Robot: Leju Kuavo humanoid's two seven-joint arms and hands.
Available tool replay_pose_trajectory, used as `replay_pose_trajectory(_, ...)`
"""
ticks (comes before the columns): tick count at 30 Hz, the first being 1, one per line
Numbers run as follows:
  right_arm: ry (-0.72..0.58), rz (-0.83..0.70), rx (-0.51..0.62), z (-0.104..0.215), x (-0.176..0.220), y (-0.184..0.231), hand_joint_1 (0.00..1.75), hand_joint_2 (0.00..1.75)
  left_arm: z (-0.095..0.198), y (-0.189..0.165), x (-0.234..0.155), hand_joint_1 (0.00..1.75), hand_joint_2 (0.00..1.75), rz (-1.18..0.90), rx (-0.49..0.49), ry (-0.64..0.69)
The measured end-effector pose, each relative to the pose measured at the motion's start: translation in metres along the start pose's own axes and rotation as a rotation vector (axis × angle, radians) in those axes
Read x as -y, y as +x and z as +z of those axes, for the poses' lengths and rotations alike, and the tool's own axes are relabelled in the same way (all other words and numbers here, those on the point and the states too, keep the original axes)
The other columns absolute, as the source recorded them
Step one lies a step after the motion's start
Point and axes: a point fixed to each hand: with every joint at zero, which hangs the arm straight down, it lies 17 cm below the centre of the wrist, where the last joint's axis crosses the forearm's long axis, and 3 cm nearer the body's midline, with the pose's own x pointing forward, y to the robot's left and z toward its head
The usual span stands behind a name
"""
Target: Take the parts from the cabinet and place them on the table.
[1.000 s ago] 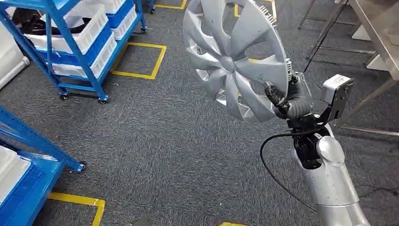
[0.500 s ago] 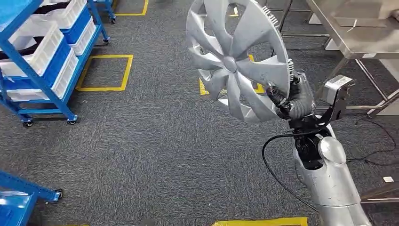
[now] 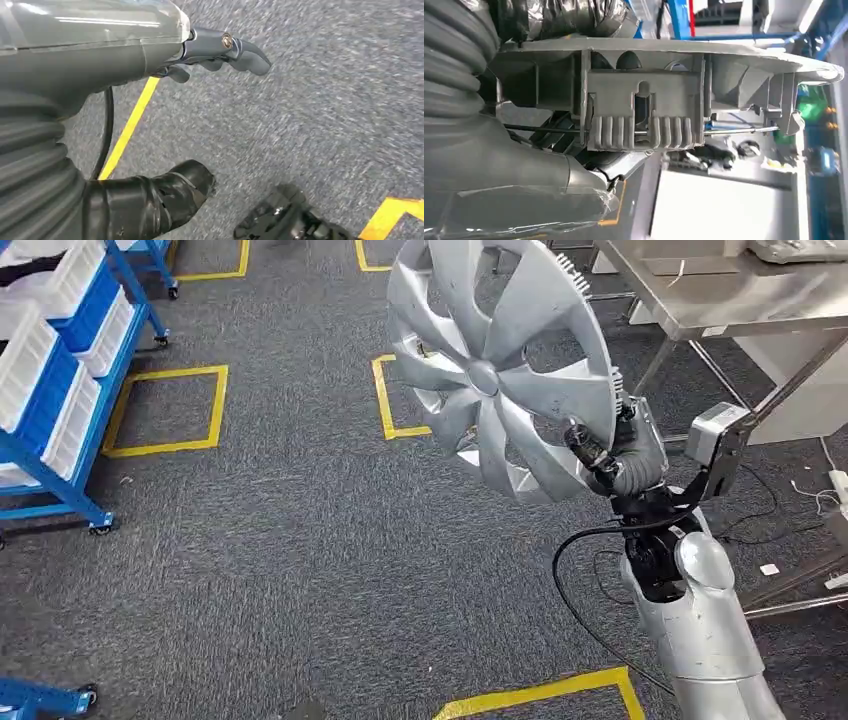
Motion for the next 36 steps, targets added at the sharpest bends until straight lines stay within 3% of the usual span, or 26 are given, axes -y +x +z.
replay_pose_trajectory(22, 0.049, 0.106, 0.052, 0.021, -0.011, 0.012, 1.75, 1.75, 0.002, -0.004, 0.006, 0.00, 1.75, -0.010, -0.014, -0.020)
replay_pose_trajectory(36, 0.076, 0.169, 0.077, 0.057, -0.030, 0.032, 1.75, 1.75, 0.001, 0.004, 0.014, 0.00, 1.75, -0.091, -0.007, -0.064)
